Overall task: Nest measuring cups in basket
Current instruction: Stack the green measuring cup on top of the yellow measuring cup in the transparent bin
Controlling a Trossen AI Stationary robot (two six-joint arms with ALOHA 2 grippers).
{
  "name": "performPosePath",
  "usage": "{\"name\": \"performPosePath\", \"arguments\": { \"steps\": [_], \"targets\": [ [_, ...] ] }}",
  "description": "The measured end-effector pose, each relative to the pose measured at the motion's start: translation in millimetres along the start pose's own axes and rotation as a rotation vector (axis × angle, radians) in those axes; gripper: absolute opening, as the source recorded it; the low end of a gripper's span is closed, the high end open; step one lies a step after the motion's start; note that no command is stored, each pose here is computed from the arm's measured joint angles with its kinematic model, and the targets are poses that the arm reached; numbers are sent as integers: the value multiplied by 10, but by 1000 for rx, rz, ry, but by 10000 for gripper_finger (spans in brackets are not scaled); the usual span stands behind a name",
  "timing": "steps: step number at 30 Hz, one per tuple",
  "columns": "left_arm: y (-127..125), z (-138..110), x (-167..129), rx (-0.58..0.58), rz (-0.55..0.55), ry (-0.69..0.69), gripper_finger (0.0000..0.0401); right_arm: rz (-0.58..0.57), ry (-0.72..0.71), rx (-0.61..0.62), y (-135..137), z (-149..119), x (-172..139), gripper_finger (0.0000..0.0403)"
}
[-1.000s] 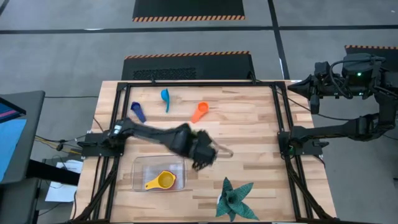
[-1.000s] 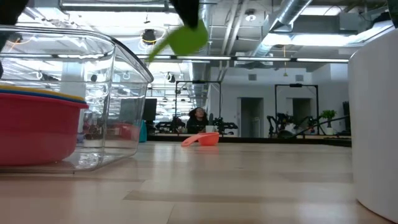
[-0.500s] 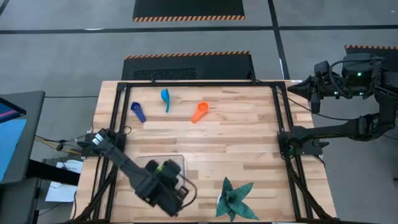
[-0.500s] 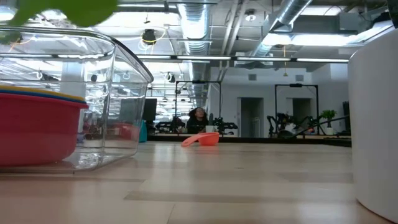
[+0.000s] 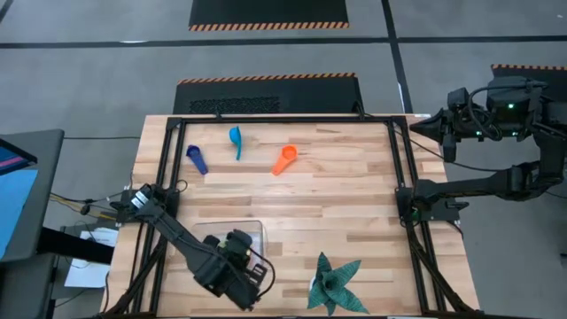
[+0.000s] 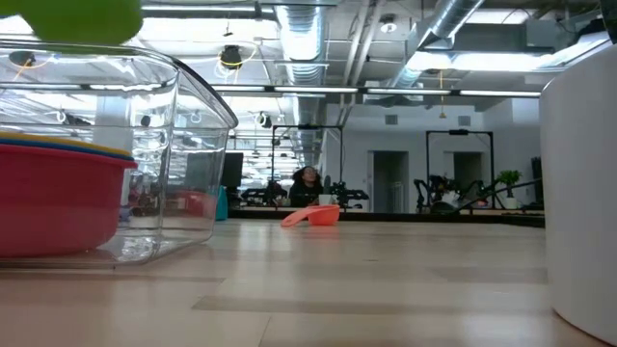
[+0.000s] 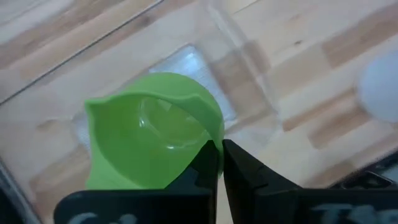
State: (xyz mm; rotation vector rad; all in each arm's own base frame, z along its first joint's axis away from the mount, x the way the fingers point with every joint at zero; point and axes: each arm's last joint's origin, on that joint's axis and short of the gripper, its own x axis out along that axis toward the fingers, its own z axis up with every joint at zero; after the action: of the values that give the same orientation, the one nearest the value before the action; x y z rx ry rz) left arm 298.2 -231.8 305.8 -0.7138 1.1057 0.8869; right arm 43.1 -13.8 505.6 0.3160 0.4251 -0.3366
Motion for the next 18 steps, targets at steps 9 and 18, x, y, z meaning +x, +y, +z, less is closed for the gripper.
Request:
{"name": "performPosePath", "arguments": {
  "steps": [9,18],
  "targets": [
    [14,-38,229,-12,83,120,0,-9,41,-40,-9,-39,-1,27],
    [-42,42,452,-20,68,135,0,-9,41,-52,-9,-39,-1,27]
  ]
}}
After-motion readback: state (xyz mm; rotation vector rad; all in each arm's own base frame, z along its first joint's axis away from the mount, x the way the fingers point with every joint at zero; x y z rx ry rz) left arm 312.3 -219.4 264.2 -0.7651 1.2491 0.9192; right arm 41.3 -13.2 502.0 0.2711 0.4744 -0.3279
